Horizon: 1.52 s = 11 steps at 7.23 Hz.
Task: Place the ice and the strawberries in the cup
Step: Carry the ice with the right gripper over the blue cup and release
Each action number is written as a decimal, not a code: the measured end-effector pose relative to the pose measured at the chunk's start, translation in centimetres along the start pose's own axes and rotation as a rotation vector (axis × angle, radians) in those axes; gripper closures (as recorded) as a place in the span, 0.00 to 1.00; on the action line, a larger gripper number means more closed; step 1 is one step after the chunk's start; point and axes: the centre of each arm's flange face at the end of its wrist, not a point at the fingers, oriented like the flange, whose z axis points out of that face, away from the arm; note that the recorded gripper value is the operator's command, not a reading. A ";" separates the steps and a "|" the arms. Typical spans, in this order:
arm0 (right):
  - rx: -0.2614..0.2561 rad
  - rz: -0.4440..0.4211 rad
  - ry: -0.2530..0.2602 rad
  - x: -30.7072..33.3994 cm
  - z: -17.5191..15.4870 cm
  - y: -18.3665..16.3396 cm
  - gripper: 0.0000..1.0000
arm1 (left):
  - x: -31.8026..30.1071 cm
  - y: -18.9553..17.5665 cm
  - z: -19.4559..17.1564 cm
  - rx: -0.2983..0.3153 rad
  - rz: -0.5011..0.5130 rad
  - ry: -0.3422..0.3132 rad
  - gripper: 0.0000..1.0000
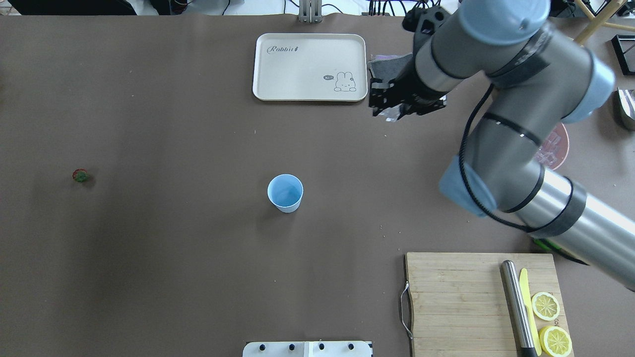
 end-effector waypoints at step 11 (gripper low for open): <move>0.070 0.054 0.057 -13.2 11.2 11.7 0.00 | -1.6 0.8 1.7 0.000 0.000 0.000 0.02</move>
